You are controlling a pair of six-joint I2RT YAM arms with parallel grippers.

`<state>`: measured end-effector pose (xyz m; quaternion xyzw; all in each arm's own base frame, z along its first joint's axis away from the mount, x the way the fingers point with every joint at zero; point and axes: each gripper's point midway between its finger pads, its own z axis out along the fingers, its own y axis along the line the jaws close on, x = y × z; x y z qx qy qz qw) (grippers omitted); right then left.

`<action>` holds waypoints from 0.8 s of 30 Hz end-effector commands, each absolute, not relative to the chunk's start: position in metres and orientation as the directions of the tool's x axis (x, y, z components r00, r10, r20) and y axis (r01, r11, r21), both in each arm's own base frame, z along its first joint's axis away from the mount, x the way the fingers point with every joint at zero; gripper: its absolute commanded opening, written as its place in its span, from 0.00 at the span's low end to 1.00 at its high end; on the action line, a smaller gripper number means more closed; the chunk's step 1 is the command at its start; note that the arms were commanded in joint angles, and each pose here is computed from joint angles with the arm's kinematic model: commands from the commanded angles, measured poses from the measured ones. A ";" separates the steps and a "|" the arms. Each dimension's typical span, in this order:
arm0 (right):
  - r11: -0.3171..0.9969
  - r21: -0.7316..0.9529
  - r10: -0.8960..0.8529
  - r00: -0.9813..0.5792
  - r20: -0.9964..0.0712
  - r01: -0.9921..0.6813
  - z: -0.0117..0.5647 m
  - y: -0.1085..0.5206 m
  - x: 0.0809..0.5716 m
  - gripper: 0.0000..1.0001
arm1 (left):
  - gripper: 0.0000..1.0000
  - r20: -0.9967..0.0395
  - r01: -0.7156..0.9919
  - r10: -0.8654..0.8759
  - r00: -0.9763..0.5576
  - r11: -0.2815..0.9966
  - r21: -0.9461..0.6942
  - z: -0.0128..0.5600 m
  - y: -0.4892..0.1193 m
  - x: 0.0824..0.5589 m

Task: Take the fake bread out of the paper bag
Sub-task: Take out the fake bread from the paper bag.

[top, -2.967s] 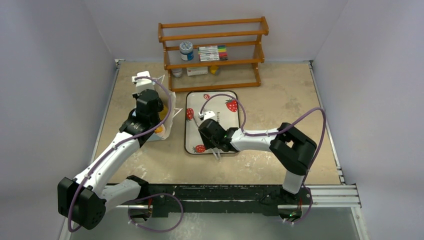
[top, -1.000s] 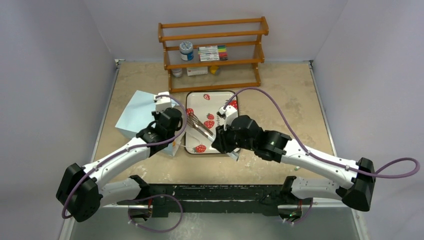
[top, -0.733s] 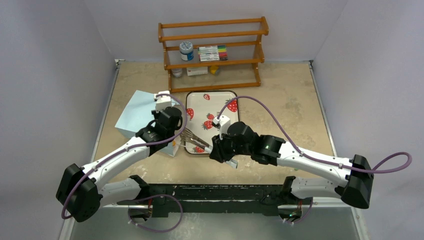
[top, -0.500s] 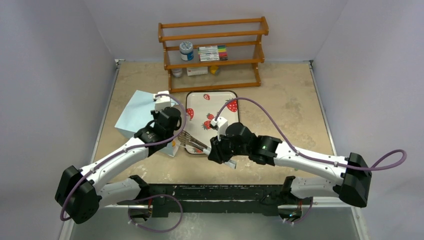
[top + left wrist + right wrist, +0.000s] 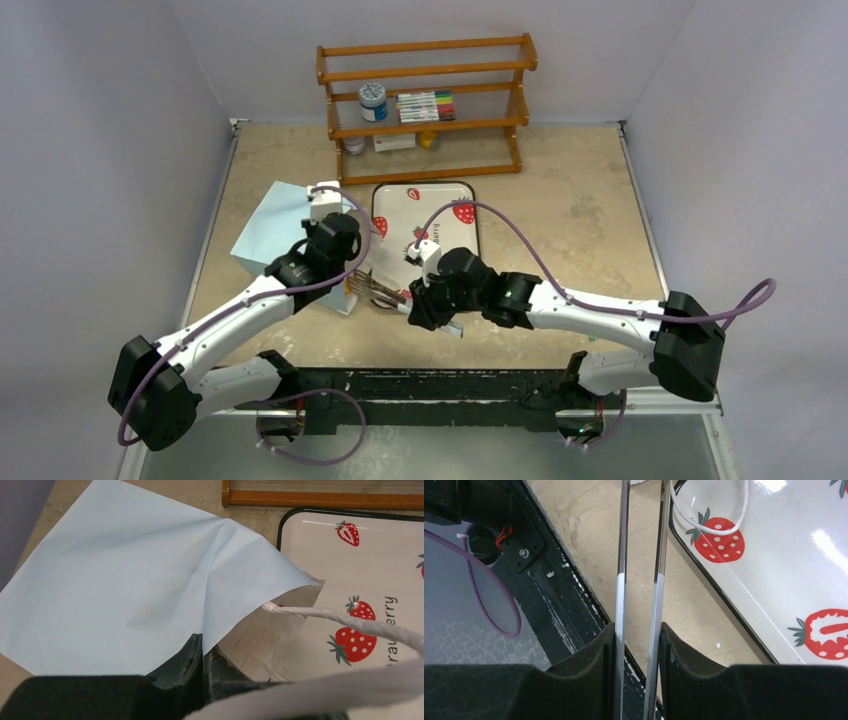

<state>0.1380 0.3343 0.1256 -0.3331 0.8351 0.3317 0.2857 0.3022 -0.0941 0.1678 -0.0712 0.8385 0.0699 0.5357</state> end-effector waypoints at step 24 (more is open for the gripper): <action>0.506 0.304 -0.402 -0.533 -0.745 -0.807 0.118 0.354 0.150 0.44 | 0.00 -0.920 -0.141 -0.068 -0.385 0.990 -0.014 0.194 -0.107 0.307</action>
